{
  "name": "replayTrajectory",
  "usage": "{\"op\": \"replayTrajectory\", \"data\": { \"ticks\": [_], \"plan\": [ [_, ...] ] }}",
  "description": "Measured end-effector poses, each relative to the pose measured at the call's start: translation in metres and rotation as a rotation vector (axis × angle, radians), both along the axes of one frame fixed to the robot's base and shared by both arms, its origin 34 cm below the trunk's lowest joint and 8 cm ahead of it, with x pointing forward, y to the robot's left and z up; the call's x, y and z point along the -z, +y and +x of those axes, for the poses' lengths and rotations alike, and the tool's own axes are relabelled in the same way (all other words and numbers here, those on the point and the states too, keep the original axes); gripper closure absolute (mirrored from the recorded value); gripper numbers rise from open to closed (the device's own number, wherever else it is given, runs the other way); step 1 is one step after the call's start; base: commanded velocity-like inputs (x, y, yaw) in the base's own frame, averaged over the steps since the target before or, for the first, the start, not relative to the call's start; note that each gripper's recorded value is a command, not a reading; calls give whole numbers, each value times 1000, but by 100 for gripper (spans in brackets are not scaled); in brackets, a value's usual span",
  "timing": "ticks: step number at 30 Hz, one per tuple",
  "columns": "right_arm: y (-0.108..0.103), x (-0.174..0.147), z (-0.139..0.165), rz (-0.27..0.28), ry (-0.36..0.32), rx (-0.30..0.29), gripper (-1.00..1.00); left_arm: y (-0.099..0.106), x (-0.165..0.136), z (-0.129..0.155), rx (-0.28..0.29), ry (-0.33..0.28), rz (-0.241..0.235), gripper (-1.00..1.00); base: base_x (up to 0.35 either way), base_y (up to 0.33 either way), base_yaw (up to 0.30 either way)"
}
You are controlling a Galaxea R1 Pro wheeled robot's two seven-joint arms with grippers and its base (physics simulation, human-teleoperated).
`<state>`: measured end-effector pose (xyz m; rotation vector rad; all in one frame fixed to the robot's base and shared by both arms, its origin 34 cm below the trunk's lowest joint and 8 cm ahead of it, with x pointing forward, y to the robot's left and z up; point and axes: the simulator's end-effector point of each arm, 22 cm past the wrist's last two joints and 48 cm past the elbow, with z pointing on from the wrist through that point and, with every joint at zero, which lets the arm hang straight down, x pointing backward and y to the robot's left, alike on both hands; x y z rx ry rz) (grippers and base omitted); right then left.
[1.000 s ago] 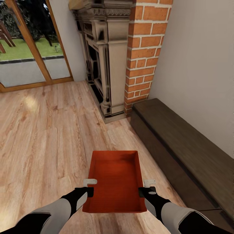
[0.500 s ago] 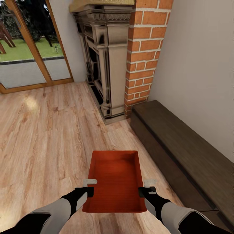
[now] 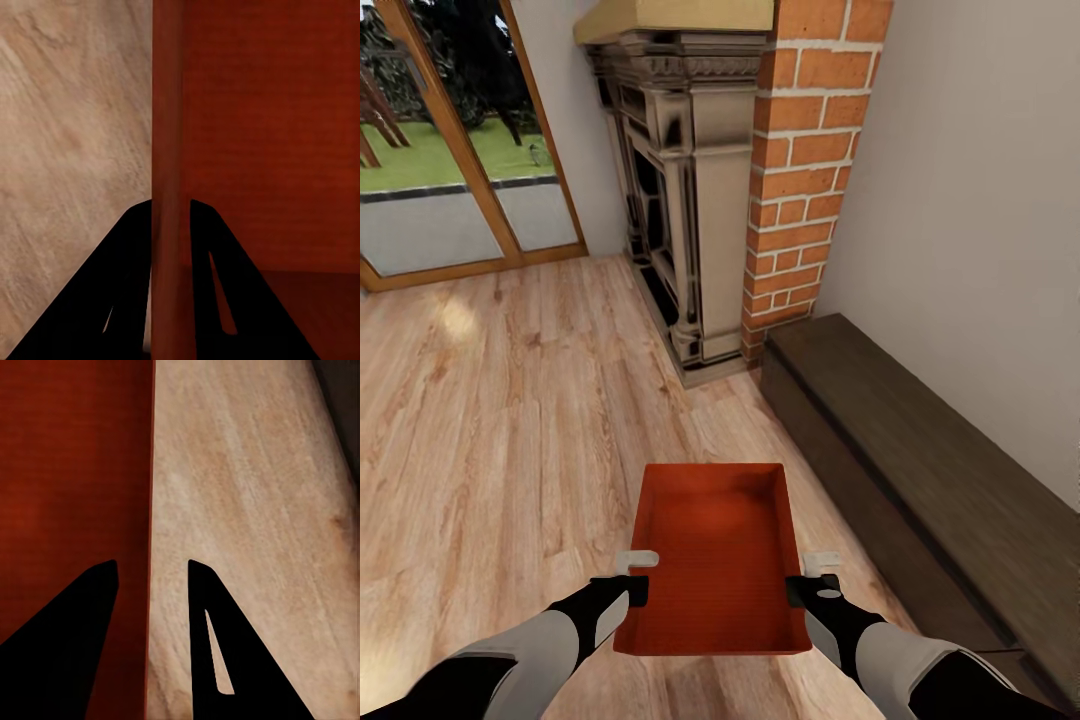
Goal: Move the two storage containers from the living room to the garage. In the garage, place one container on the floor and stack the other container on top of it (either order is fine).
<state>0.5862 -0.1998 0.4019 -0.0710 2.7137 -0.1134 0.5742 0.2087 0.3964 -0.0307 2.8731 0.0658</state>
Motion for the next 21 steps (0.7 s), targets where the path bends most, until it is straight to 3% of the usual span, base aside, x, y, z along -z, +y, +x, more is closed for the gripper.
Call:
{"op": "replayTrajectory", "data": {
  "ticks": [21],
  "plan": [
    [0, -38, 3, 0, 0, 0, 100, 0, -38, 3, -1, 1, -1, 100, 0, 0, 0]
  ]
}}
